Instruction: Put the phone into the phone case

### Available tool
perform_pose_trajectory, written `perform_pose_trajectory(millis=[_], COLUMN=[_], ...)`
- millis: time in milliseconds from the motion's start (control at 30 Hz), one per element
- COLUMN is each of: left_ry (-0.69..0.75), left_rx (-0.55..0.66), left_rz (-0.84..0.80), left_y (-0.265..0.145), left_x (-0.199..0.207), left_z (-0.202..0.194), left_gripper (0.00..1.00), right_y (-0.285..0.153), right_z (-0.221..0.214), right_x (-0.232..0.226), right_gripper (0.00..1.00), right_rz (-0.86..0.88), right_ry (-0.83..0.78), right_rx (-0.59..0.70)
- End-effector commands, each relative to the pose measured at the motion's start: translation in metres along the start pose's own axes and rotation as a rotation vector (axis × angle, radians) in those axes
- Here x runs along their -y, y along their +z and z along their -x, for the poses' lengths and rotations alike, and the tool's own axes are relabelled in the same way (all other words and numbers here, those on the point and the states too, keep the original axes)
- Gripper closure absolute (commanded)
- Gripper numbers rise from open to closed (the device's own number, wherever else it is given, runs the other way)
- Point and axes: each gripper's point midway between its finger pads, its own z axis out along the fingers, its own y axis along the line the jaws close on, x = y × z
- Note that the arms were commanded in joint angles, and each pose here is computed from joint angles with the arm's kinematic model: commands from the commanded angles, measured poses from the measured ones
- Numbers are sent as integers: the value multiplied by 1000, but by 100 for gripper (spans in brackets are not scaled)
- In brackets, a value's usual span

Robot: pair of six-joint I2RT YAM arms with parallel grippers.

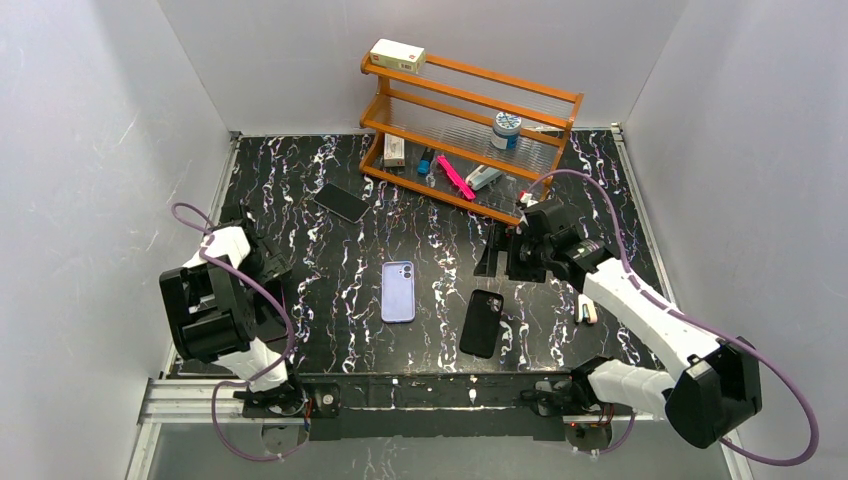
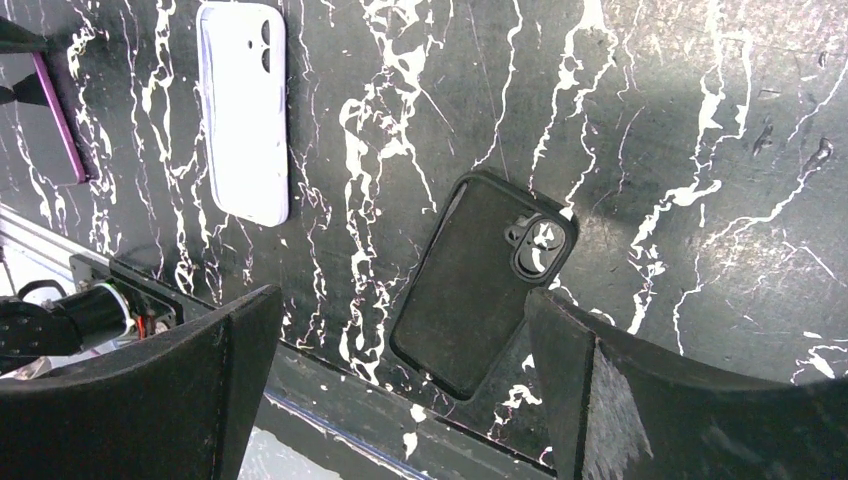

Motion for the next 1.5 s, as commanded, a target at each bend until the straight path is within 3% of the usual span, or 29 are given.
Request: perform_pose_trajectory(millis=[0,267,600,933,1133,1467], left_ry=[29,18,6,31,-42,-76], left_rx=[-81,-106,-168,-267,-278,-325], left_rz=[-25,-101,-209,-292,-373,-468], left_y=[9,8,2,-12,-27,-32], left_x=[2,15,39,72,92,103], left_z=[-21,-27,-41,-84,-102,-119], left_gripper=[2,2,22,30,32,33], right_y=[-5,-3,-6,-6,-5,29], right_z=[13,17,15,8,8,-30], right_x=[-16,-25,-27,-48,-72,-149], right_gripper=[1,2,2,6,14,40], right_rz=[44,68,84,225,342,455], right_ry=[-20,-9,21,108,155,94], right_rx=[7,-11,2,1,-18,-101])
